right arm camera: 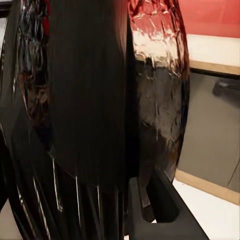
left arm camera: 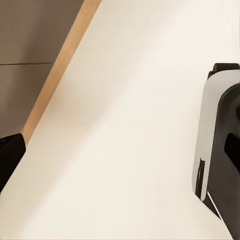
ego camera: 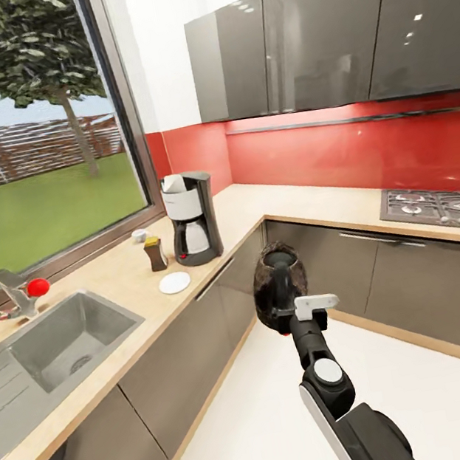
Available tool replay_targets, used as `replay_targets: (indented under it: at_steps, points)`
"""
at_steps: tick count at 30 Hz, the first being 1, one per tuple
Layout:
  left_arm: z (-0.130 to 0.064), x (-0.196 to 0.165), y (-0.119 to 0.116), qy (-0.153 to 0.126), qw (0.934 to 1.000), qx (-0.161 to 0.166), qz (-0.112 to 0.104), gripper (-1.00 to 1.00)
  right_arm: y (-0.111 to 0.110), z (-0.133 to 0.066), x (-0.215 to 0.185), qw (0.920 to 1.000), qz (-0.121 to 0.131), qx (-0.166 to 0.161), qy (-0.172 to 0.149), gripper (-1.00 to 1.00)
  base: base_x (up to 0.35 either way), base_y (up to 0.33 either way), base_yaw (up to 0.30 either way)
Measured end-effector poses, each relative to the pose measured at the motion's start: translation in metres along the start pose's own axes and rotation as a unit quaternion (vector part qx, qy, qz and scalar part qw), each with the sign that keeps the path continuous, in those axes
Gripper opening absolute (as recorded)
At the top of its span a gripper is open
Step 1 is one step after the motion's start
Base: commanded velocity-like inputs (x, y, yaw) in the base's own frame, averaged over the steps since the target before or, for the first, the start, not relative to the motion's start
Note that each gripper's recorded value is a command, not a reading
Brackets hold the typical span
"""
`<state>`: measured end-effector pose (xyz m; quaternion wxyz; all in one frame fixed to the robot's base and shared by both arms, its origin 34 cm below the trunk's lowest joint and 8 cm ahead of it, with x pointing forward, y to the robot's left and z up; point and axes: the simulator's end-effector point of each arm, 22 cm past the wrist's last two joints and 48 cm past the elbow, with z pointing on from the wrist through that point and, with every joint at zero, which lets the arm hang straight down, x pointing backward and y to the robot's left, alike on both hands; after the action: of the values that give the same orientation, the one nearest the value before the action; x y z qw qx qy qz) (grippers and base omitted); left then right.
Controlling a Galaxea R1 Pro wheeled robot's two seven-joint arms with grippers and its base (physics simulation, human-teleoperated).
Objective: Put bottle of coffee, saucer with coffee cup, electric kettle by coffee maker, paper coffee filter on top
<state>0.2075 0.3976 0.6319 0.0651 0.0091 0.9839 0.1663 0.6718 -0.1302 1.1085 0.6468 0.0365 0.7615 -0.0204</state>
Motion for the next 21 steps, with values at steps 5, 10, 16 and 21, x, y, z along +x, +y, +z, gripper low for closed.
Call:
replay_targets:
  at_steps: [5, 10, 16, 21]
  points:
    - [-0.0004, -0.0001, -0.0029, 0.000, 1.0000, 0.002, 0.000, 1.00, -0.0001, 0.0000, -0.0007, 1.0000, 0.001, 0.000, -0.001, -1.00, 0.326, -0.031, 0.000]
    - [-0.0005, -0.0001, -0.0036, 0.000, 1.0000, 0.002, 0.000, 1.00, -0.0001, 0.0001, -0.0009, 1.0000, 0.000, 0.000, -0.001, -1.00, 0.293, -0.139, 0.000]
    - [-0.0004, 0.0001, -0.0033, 0.000, 1.0000, 0.002, 0.000, 1.00, -0.0002, 0.0001, -0.0007, 1.0000, 0.000, 0.000, -0.001, -1.00, 0.282, -0.162, 0.000]
    - [-0.0005, 0.0002, -0.0036, 0.001, 1.0000, 0.002, 0.000, 1.00, -0.0002, 0.0000, -0.0006, 1.0000, 0.000, 0.001, -0.001, -1.00, 0.281, -0.164, 0.000]
